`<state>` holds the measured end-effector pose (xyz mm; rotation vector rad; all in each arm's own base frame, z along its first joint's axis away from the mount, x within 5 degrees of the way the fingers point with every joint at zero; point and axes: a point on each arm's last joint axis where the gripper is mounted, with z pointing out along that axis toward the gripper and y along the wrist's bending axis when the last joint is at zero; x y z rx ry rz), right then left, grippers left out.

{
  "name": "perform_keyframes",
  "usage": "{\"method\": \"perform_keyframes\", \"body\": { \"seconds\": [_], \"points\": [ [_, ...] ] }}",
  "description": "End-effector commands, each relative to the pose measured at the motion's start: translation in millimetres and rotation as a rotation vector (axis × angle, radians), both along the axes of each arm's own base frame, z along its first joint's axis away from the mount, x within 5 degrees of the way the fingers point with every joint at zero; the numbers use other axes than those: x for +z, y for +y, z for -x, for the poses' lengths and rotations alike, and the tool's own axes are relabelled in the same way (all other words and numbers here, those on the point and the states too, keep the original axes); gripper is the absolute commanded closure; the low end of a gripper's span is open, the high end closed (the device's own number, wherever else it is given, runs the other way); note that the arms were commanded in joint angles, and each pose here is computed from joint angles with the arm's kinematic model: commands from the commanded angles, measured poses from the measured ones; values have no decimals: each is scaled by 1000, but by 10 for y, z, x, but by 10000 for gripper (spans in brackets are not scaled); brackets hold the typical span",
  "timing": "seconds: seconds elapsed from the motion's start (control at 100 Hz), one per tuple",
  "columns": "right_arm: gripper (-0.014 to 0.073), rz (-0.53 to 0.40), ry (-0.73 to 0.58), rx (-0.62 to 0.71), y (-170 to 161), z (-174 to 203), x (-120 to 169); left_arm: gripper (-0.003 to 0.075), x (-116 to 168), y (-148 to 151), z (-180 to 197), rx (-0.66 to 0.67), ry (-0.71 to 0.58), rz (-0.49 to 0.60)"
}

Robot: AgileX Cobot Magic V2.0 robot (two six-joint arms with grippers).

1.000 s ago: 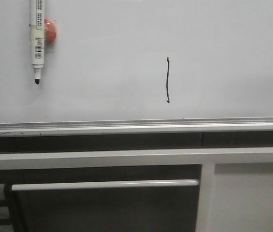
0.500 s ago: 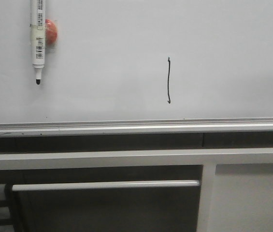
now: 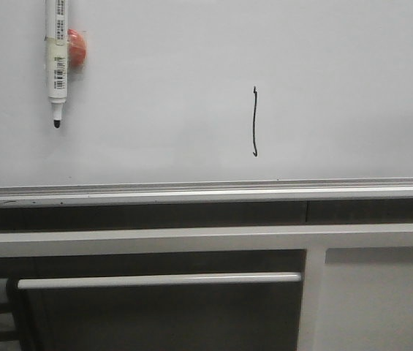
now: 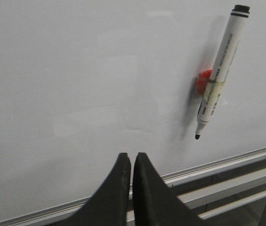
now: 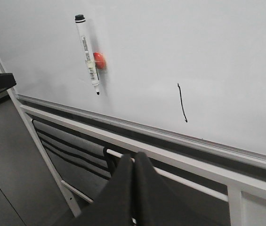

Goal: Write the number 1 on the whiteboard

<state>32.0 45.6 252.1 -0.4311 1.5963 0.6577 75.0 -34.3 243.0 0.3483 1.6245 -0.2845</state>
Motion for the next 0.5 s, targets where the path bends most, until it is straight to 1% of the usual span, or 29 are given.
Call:
{"method": "perform_keyframes", "body": {
  "seconds": [0.0,0.08,0.16,0.21,0.32,0.33,0.34,0.39,0.4,0.41,0.46,0.47,0.48,0.49],
  "points": [
    [659,-47,-29,-40,-27,-18,109,741,85,-46,10,-50,-17,17],
    [659,-47,-29,-40,-27,-18,109,741,112,-45,8,-49,-57,-1],
    [659,-47,-29,-40,-27,-18,109,741,122,-47,12,-55,-61,-54],
    [659,-47,-29,-40,-27,-18,109,741,140,-42,12,-50,-54,-65],
    [659,-47,-29,-40,-27,-18,109,741,148,39,3,47,-11,-35],
    [659,-47,-29,-40,-27,-18,109,741,156,45,6,55,-6,-15],
    [659,-47,-29,-40,-27,-18,109,741,152,56,5,66,-7,-28],
    [659,-47,-29,-40,-27,-18,109,741,152,96,15,111,-5,-15],
    [659,-47,-29,-40,-27,-18,109,741,155,101,22,119,-1,8],
    [659,-47,-29,-40,-27,-18,109,741,154,111,23,128,-7,-11],
    [659,-47,-29,-40,-27,-18,109,741,171,149,44,164,-27,-2],
    [659,-47,-29,-40,-27,-18,109,741,177,155,52,170,-26,27],
    [659,-47,-29,-40,-27,-18,109,741,184,164,54,176,-43,4],
    [659,-47,-29,-40,-27,-18,109,741,189,169,57,180,-50,4]
  ]
}}
